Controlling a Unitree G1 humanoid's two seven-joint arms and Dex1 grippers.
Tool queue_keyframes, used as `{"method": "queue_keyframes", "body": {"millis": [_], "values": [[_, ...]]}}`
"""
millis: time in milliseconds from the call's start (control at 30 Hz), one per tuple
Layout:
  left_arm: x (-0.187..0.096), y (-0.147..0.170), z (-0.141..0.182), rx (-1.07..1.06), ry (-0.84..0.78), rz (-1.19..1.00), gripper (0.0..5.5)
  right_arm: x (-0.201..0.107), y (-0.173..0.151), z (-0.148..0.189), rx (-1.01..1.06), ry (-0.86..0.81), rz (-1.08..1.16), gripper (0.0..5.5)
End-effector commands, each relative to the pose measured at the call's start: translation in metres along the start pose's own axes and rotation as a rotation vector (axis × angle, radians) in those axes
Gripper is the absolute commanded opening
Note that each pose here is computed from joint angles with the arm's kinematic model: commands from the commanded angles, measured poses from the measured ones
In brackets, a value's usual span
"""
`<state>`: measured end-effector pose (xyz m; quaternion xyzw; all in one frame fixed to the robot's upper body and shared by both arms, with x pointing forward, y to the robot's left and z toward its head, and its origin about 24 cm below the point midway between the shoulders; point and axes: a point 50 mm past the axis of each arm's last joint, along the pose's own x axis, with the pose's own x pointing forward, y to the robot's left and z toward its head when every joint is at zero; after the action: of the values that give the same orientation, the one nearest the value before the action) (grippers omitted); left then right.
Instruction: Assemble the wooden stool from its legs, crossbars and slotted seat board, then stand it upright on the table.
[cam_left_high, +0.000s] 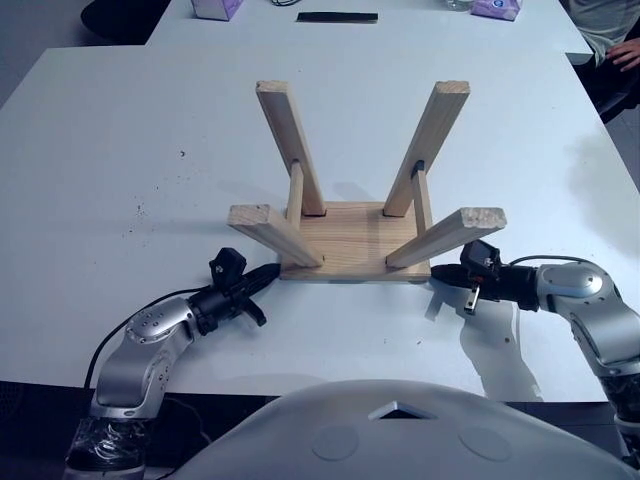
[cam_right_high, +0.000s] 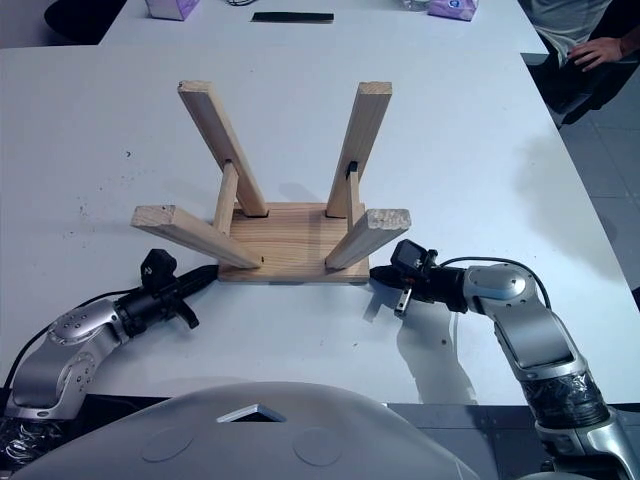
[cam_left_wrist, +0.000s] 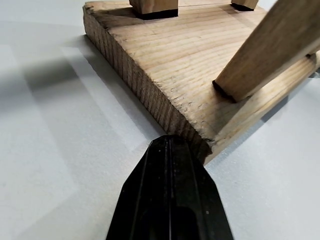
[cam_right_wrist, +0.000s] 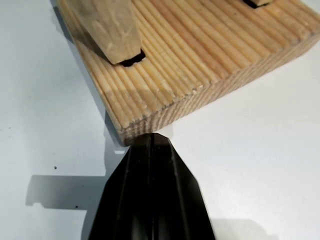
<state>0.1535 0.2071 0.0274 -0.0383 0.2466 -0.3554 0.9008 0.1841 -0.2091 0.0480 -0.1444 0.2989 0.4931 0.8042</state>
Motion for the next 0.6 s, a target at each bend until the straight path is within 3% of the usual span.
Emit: {"method": "queue_keyframes", "body": {"millis": [33,267,600], "values": [[0.0,-0.001,0.001,-0.021,-0.018,0.008,0.01,-0.003,-0.003,0.012,-0.019,-0.063,0.023,0.0],[-0.028,0.015,0.006,-0.026,-0.02,0.071,0.01,-0.013,-0.015,0.007,-0.026,-0.043,-0.021,0.0],[-0.014,0.015,-0.002,-0.007,0.052,-0.016,0.01,-0.008,-0.009,-0.008,-0.022,0.03,-0.013,0.0]]}}
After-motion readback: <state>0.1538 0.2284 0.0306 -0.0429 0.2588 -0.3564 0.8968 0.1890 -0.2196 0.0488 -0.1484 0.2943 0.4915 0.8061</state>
